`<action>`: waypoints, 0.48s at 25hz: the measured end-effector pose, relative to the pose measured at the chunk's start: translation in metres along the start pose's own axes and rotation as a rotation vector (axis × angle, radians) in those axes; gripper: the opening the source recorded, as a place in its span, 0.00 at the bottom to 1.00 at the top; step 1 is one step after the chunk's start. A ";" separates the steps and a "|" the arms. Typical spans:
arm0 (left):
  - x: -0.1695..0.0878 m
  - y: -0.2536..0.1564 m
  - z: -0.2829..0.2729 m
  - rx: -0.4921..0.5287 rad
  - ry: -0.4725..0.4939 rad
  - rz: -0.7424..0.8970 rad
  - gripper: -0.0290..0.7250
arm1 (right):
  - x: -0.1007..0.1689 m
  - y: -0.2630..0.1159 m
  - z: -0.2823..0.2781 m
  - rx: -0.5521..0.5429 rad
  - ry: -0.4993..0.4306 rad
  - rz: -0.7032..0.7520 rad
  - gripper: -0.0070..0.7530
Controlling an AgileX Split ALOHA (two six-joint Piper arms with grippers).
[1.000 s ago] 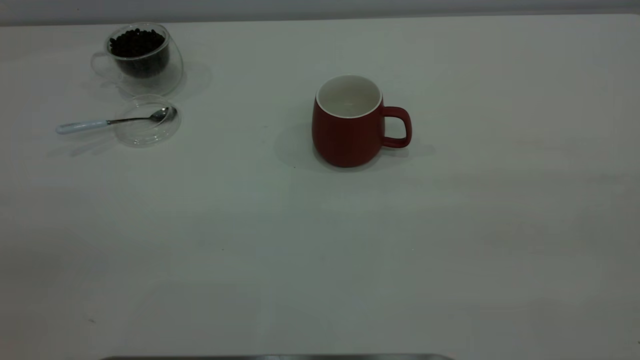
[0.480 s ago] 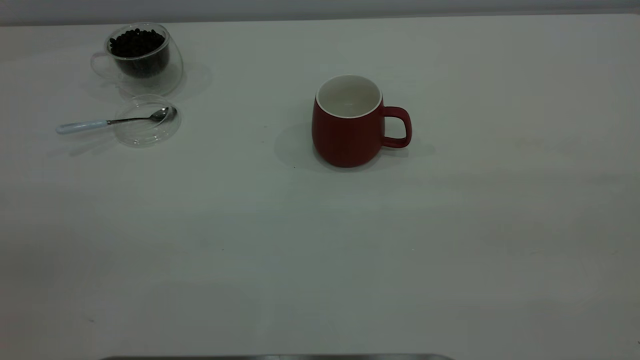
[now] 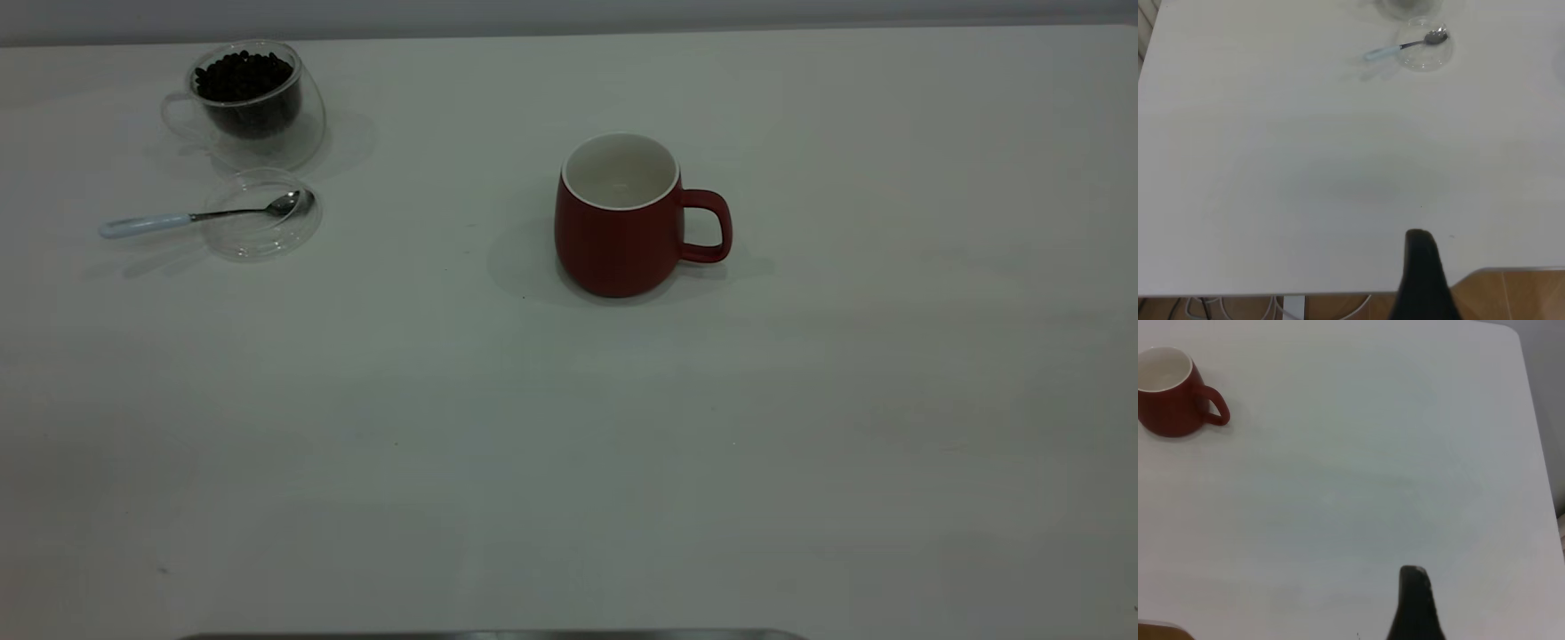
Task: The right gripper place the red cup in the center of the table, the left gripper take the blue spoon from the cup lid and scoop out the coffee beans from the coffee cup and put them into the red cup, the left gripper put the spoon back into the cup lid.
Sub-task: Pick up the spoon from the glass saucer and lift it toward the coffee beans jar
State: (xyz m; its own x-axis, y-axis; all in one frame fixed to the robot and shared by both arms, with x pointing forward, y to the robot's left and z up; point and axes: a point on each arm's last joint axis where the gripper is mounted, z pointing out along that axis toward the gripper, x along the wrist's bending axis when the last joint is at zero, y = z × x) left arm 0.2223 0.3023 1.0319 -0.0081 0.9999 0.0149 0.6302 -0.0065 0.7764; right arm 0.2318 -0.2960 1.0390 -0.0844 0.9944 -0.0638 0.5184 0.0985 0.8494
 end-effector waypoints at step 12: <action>-0.001 0.027 -0.005 0.043 -0.012 -0.080 0.83 | 0.000 0.000 0.000 0.000 0.000 0.000 0.79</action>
State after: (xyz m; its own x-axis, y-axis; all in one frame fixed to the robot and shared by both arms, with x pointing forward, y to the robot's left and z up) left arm 0.2356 0.3011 1.0557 -0.0499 0.9973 -0.0538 0.6606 0.0733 0.7472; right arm 0.2318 -0.2960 1.0390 -0.0844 0.9944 -0.0638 0.5184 0.0985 0.8494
